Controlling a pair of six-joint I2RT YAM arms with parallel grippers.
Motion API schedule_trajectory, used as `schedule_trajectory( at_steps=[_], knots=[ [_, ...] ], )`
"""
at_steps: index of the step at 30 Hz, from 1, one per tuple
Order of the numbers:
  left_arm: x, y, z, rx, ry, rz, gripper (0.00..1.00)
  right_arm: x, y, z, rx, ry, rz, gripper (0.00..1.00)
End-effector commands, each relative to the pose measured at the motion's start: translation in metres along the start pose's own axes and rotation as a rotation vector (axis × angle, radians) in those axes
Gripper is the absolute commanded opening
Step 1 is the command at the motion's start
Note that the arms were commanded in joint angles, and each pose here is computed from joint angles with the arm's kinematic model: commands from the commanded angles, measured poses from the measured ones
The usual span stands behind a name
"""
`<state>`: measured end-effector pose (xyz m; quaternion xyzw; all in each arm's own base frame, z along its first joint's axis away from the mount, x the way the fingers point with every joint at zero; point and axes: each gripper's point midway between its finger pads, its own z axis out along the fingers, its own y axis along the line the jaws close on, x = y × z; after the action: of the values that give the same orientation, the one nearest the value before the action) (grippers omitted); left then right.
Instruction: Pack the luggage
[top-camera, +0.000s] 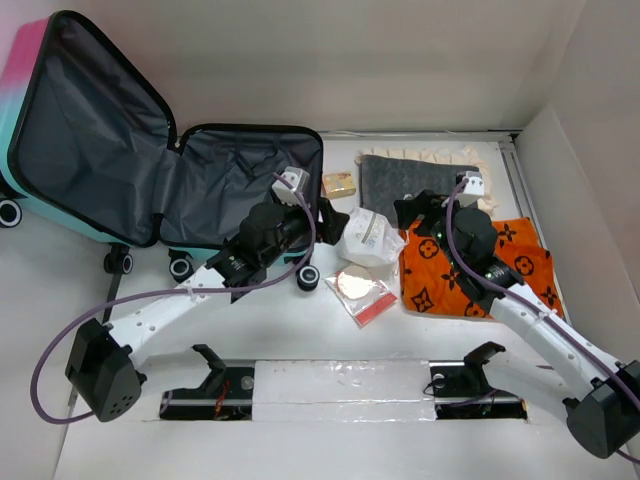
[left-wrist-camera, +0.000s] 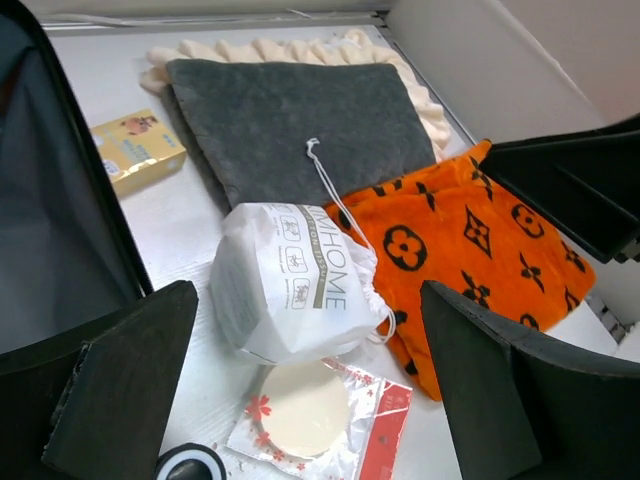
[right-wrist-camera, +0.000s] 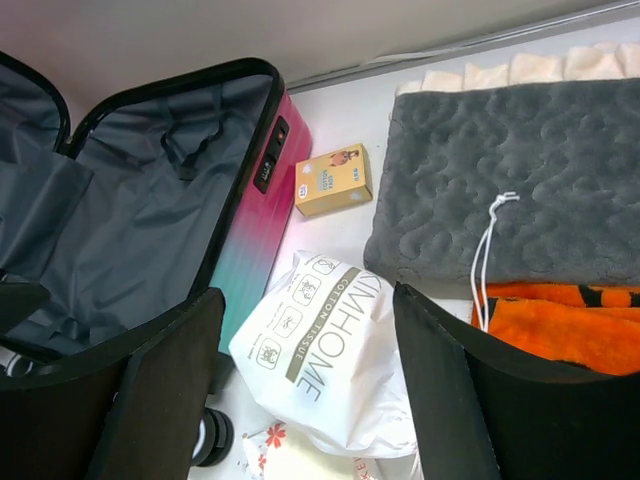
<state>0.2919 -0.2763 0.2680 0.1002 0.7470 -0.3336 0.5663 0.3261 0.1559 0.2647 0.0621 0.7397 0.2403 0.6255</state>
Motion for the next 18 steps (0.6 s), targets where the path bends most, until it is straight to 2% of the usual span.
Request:
schedule_trajectory(
  at_steps=[1,4,5,8,9,11,12,13,15,18],
  knots=[
    [-0.01,-0.017,0.002,0.086,-0.027,-0.002,0.9,-0.019,0.009,-0.002,-0.034,-0.056,0.028,0.74],
    [0.004,-0.023,0.007,0.141,0.005,0.0,0.79,-0.024,0.009,-0.004,-0.03,-0.071,0.031,0.74],
    [0.015,-0.034,0.008,0.167,0.033,0.004,0.76,-0.026,0.01,-0.006,-0.034,-0.079,0.033,0.7],
    [0.047,-0.042,0.018,0.128,0.123,0.031,0.59,-0.028,0.01,-0.009,-0.034,-0.08,0.033,0.59],
    [0.061,-0.04,0.018,0.112,0.163,0.04,0.55,-0.032,0.008,-0.01,-0.03,-0.092,0.036,0.41],
    [0.07,-0.047,0.02,0.088,0.172,0.057,0.55,-0.033,0.006,-0.01,-0.021,-0.097,0.036,0.23],
    [0.074,-0.047,0.019,0.075,0.182,0.063,0.55,-0.032,0.006,-0.012,-0.019,-0.093,0.035,0.08],
    [0.075,-0.043,0.018,0.059,0.188,0.066,0.55,-0.033,0.004,-0.012,-0.008,-0.099,0.036,0.04],
    [0.084,-0.039,0.017,0.034,0.214,0.077,0.57,-0.036,0.005,-0.014,-0.013,-0.108,0.038,0.04],
    [0.102,-0.031,0.018,0.008,0.272,0.092,0.63,-0.032,0.006,-0.012,-0.019,-0.094,0.035,0.22]
  ],
)
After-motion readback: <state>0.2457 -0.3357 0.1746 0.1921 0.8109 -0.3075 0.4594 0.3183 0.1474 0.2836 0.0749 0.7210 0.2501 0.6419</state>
